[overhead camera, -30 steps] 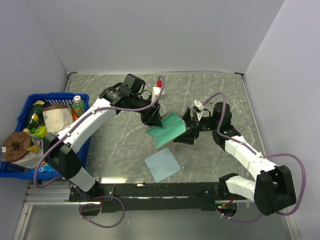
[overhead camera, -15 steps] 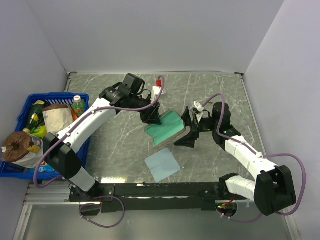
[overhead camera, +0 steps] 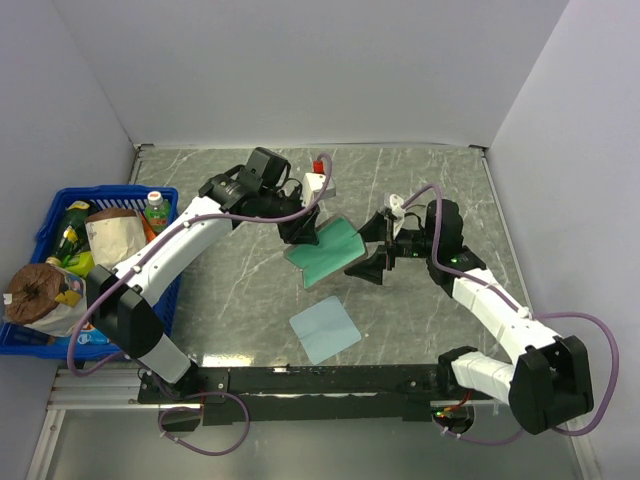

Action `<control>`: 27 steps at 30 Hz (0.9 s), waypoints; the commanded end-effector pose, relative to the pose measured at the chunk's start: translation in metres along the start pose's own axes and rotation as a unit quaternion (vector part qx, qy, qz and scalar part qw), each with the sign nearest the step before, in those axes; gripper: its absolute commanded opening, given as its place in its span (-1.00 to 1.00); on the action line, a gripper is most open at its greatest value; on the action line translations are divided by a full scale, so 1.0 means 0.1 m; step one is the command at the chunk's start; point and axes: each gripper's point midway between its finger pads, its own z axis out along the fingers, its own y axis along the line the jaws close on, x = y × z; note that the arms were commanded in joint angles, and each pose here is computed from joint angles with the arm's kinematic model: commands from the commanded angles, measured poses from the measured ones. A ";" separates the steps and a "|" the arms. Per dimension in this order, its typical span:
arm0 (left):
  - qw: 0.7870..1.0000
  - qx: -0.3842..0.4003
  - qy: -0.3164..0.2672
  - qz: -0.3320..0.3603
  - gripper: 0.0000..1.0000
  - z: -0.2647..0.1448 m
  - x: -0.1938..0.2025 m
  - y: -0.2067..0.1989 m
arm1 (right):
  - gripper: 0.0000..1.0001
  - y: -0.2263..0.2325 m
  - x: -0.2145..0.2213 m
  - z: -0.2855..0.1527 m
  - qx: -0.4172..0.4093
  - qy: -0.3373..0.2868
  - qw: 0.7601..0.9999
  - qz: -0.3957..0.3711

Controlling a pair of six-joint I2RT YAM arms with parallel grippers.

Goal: Organize the sunglasses

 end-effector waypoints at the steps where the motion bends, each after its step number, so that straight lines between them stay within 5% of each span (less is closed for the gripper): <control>1: 0.997 -0.059 -0.018 0.046 -0.47 -0.22 -0.22 0.13 | 1.00 -0.31 -0.29 -0.11 0.094 -0.012 0.992 -0.082; 16: 0.982 -0.155 0.053 0.098 -0.48 -0.18 0.04 0.64 | 1.00 -0.54 -0.46 -0.46 0.181 -0.018 0.977 -0.113; 27: 0.969 -0.147 0.117 0.161 -0.48 0.20 0.18 0.93 | 1.00 -0.87 -0.77 -1.07 0.339 -0.053 0.928 -0.142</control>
